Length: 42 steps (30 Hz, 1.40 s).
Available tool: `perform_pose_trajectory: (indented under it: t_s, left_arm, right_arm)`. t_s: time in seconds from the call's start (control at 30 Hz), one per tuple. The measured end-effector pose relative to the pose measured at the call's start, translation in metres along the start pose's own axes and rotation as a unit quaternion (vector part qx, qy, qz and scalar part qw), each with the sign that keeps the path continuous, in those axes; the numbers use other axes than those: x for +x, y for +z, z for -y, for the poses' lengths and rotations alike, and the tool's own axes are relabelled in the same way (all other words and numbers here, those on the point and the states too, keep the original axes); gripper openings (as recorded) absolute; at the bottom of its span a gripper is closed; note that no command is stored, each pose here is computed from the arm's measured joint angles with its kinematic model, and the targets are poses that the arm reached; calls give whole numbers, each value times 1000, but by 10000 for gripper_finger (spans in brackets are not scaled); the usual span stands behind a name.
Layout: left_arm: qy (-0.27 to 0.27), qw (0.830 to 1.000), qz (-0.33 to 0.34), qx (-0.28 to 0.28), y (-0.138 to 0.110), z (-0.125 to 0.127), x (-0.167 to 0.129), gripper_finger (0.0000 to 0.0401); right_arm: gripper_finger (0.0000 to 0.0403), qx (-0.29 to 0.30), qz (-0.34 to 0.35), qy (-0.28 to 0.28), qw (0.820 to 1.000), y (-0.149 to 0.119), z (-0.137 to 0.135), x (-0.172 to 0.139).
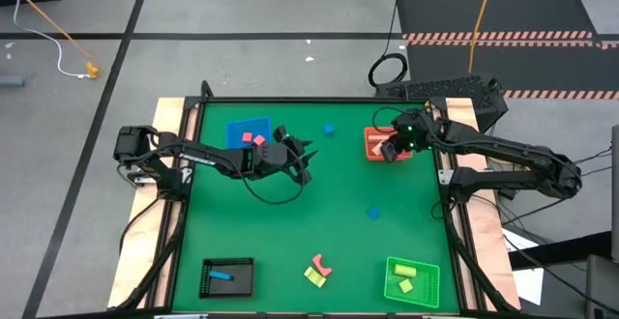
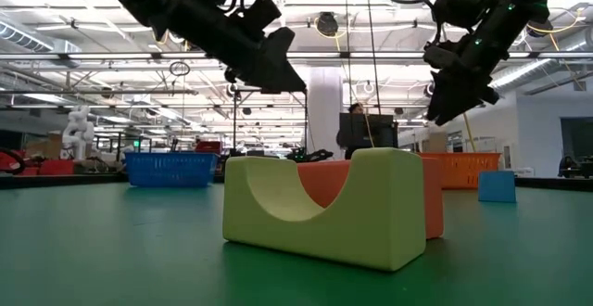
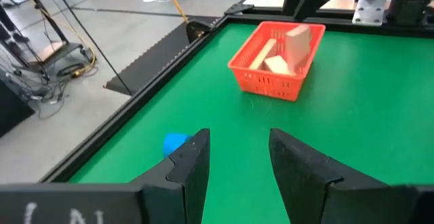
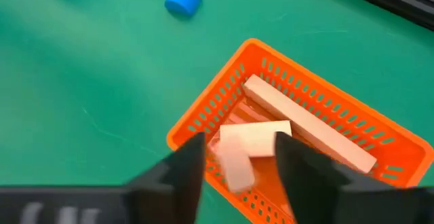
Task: Sort & place blocks by color
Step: Put the brown block in the orange basket, then put the bottom blue block in the black basket
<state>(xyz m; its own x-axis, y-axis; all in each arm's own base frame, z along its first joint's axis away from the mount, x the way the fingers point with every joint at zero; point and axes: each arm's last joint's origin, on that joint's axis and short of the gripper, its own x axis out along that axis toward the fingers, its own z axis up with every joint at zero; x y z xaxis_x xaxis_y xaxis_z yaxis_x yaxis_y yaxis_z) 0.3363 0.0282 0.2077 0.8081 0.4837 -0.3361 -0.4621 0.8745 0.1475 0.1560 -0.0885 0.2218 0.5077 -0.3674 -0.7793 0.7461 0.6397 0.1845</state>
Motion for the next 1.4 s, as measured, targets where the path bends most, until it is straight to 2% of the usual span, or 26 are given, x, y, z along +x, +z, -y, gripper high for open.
perform_pose_trajectory:
  t_s: [0.13, 0.27, 0.37, 0.5, 0.63, 0.8, 0.97, 1.07, 1.1, 1.17, 1.27, 1.33, 1.4]
  left_arm:
    - [0, 1000, -5, -1, -1, 0, 0, 154]
    - [1, 1000, -5, 8, -1, -1, 0, 154]
    - [-13, 1000, -9, 7, -2, -1, 1, 154]
    - [-57, 998, -22, -10, -4, 2, 1, 154]
    - [-62, 997, -43, -16, -8, 2, 0, 154]
    - [-60, 996, -64, -28, -12, 2, 0, 154]
    - [-58, 994, -75, -48, -14, 2, -1, 154]
    - [-58, 993, -82, -58, -16, 4, -1, 154]
    - [-59, 993, -85, -59, -17, 4, -2, 154]
    - [-61, 992, -87, -62, -17, 7, -3, 154]
    - [-66, 992, -88, -61, -17, 10, -5, 154]
    - [-68, 992, -88, -57, -17, 11, -5, 154]
    - [-69, 992, -88, -56, -17, 12, -6, 154]
  right_arm:
    - [240, -3, 0, 1, 1000, 0, 0, 0]
    - [290, -3, -2, 8, 1000, 0, 0, -1]
    - [307, -1, -11, 49, 999, 0, -3, -1]
    - [306, -9, -58, 155, 986, -5, -13, -3]
    - [299, -70, -106, 242, 962, -23, -31, -2]
    - [298, -171, -100, 316, 928, -47, -60, -3]
    - [298, -247, 1, 419, 874, -64, -87, -4]
    - [298, -260, 97, 477, 834, -71, -95, -6]
    - [298, -253, 128, 485, 827, -72, -95, -7]
    - [298, -216, 173, 481, 832, -72, -95, -8]
    - [298, -171, 161, 447, 863, -71, -93, -5]
    - [298, -181, 137, 431, 873, -71, -94, -4]
    - [298, -230, 123, 418, 870, -68, -99, -9]
